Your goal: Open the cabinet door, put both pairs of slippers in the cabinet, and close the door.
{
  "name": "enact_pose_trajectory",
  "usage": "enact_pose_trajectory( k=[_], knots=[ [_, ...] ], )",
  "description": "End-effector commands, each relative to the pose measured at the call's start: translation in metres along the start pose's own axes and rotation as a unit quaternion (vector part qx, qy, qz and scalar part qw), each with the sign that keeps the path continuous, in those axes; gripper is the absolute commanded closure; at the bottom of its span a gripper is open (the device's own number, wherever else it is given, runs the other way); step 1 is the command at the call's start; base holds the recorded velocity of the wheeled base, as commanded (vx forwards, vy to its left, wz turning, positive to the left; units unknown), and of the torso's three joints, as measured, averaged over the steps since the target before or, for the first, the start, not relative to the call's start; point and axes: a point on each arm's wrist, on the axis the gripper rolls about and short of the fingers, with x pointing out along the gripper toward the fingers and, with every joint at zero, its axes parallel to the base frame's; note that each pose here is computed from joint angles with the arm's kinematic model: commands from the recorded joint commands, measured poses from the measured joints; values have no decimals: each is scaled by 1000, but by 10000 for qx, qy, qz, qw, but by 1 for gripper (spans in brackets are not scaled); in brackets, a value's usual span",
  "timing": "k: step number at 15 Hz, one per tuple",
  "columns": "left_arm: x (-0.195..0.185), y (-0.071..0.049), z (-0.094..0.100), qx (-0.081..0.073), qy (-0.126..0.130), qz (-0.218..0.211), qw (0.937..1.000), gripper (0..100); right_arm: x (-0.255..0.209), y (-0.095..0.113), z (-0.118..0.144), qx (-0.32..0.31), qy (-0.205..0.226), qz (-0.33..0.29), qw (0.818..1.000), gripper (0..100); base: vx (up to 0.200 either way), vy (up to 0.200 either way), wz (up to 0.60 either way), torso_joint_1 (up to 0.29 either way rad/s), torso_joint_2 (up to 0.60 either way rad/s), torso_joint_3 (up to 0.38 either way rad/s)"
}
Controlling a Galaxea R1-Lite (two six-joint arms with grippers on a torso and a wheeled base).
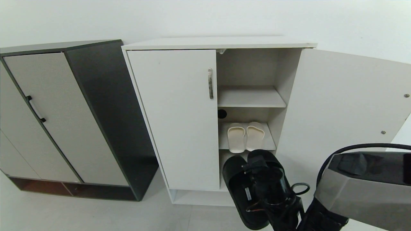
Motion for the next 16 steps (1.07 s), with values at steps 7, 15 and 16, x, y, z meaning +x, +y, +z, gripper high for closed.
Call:
enact_pose_trajectory(
  k=[7, 15, 16],
  knots=[
    [0, 0, 0, 68, -2, -9, 10000, 100, -40, -15, 182, 1618, -1098, -645, 9786, 100, 0, 0, 0, 0, 0, 0],
    [0, 0, 0, 61, -2, -9, 10000, 100, -15, -34, 171, 1440, -782, -1050, 9809, 100, 0, 0, 0, 0, 0, 0],
    [0, 0, 0, 61, -2, -9, 10000, 100, -14, -33, 170, 1434, -776, -1043, 9811, 100, 0, 0, 0, 0, 0, 0]
  ],
)
